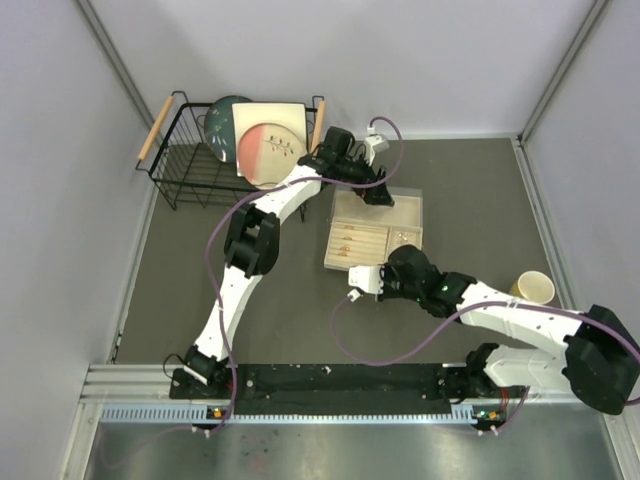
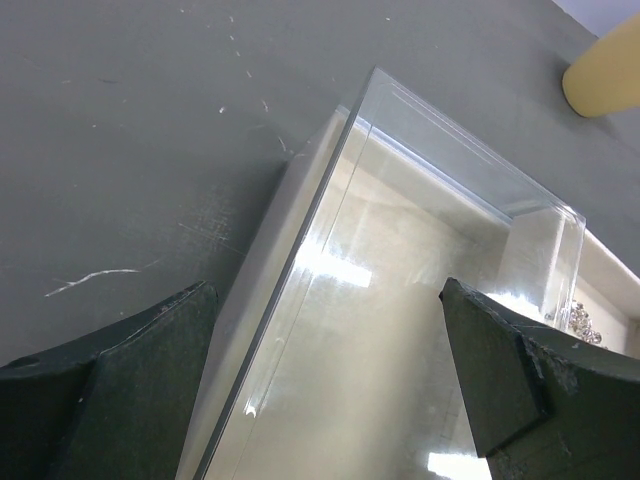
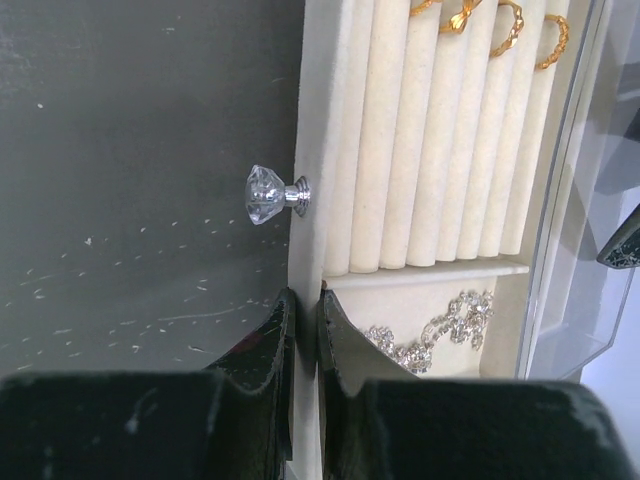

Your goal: Organize the mixed jewelry

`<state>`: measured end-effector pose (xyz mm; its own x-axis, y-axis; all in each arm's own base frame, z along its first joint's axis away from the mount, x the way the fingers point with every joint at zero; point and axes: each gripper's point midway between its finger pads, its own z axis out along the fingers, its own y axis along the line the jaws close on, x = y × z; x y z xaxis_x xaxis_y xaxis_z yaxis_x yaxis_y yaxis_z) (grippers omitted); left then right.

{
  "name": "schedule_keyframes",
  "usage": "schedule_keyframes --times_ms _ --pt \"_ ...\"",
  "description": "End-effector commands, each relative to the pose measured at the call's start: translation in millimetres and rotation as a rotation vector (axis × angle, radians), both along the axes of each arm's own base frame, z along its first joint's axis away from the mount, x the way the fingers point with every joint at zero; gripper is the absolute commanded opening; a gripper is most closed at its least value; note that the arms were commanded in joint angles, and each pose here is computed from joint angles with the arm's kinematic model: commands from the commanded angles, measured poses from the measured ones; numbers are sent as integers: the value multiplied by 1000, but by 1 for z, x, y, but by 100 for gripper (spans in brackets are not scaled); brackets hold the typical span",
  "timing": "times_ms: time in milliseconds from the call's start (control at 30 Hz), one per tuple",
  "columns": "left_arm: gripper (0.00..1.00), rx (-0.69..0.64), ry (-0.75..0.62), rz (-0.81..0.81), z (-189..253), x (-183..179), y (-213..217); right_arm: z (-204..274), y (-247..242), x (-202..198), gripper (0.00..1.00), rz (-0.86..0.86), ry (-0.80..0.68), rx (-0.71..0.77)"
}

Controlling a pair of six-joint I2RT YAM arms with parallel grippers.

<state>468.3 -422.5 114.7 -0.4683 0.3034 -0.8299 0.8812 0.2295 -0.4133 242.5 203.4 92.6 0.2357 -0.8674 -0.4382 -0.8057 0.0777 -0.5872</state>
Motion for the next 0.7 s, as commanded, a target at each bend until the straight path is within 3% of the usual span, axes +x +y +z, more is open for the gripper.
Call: schedule_keyframes --times_ms 0,300,667 --pt "99 27 31 5 -11 -5 6 45 18 21 0 5 -223 101" --pt "99 26 35 1 -15 -5 6 26 16 25 0 -5 -344 36" --pt "99 20 29 7 -13 -5 7 44 22 20 0 -24 -365 162"
